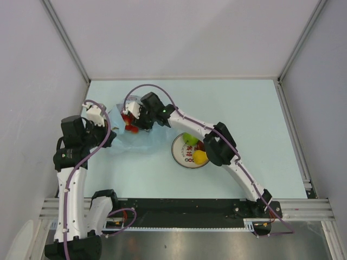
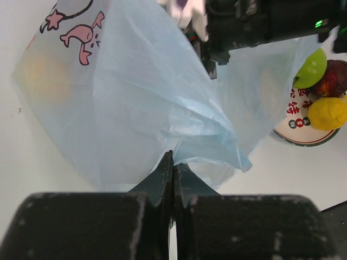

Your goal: Take the fake fruits out of the plastic bag

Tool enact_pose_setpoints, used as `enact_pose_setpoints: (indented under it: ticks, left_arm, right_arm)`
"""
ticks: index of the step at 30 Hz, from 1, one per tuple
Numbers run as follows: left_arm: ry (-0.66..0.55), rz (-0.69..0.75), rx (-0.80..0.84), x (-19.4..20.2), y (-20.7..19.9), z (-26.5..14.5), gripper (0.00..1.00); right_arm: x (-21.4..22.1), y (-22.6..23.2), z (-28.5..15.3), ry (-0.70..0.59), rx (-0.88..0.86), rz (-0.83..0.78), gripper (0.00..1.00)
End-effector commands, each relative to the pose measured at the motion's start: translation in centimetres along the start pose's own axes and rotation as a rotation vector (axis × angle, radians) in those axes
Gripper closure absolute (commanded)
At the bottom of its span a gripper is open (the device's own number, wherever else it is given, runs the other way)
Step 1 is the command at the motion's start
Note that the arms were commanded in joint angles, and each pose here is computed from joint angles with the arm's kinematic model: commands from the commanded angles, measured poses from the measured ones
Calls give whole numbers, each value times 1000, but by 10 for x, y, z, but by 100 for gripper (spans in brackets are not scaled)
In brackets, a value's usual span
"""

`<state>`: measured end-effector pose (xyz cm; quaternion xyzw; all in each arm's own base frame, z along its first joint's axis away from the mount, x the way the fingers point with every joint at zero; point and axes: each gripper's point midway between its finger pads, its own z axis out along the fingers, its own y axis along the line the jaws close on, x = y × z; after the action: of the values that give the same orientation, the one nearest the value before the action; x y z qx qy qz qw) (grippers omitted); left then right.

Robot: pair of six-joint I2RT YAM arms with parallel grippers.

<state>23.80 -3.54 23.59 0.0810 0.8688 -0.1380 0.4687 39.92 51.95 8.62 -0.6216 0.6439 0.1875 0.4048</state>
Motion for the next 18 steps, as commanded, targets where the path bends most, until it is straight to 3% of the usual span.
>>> enact_pose_setpoints:
  ticks: [1,4,11,18]
  left_arm:
    - [-41,-9,9,-7,-1,-1,97]
    - [-47,-13,6,-9,0,-1,97]
    - [-74,-53,8,-18,2,-1,96]
    - [-77,-79,23,-20,0,1,96]
  right_arm:
    - [-144,-9,-96,-336,-22,76,79]
    - [-168,2,-126,-393,-79,132,79]
    - [-156,40,-177,-414,-329,298,74]
    - [-124,67,-161,-384,-450,435,67]
